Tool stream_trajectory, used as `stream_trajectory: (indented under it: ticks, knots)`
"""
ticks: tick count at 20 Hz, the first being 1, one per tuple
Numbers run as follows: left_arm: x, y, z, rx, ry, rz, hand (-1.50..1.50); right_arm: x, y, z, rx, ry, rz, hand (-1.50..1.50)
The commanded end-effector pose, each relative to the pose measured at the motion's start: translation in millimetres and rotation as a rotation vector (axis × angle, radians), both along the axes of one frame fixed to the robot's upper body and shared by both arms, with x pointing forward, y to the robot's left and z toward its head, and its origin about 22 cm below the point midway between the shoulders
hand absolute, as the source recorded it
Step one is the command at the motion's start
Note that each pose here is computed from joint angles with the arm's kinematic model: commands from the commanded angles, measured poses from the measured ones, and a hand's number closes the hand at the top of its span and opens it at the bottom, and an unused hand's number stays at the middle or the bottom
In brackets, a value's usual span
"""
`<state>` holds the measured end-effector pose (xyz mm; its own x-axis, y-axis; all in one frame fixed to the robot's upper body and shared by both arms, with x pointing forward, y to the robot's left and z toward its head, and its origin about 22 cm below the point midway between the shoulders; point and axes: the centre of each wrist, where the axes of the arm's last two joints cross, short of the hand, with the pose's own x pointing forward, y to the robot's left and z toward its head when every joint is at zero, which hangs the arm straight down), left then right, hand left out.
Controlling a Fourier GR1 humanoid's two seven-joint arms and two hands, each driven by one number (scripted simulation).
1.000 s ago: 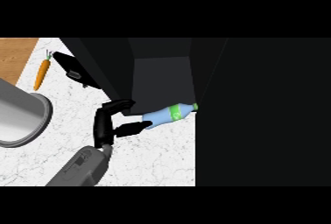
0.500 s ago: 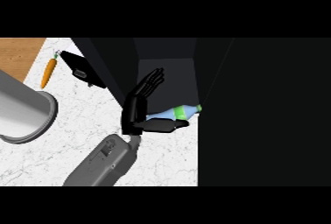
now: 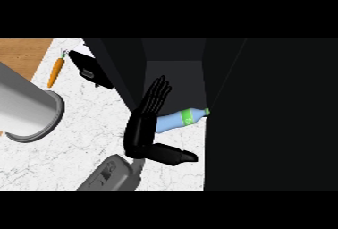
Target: Pick up the bottled water, place it into the cabinet and close the cabinet
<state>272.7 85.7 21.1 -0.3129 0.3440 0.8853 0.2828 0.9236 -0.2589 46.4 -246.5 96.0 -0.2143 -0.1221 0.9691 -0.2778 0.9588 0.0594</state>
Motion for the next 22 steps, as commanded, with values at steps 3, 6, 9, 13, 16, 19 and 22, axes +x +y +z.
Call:
stream_trajectory:
  ticks: [3,6,9,13,16,19,22]
  knots:
    - [-24.1,24,0,-0.016,0.034,-0.041,1.50,-16,1,46,-0.108,-0.053,0.171,-1.50]
    - [-37.5,34,-10,-0.009,0.044,-0.065,1.50,-6,1,41,-0.200,-0.038,0.245,1.50]
    - [-53.5,70,-14,-0.017,0.062,-0.016,1.50,-10,-5,38,-0.220,-0.018,0.324,1.50]
    - [-66.0,86,-3,-0.036,0.058,0.026,-1.50,-13,6,54,-0.240,-0.072,0.436,1.50]
    - [-78.6,94,1,-0.034,0.048,0.080,-1.50,-15,9,61,-0.267,-0.105,0.485,1.50]
    - [-88.1,119,10,-0.062,0.058,0.077,-1.50,-14,18,58,-0.253,-0.108,0.519,1.50]
    - [-99.9,134,2,-0.103,0.081,0.120,-1.50,-21,28,64,-0.220,-0.063,0.624,1.50]
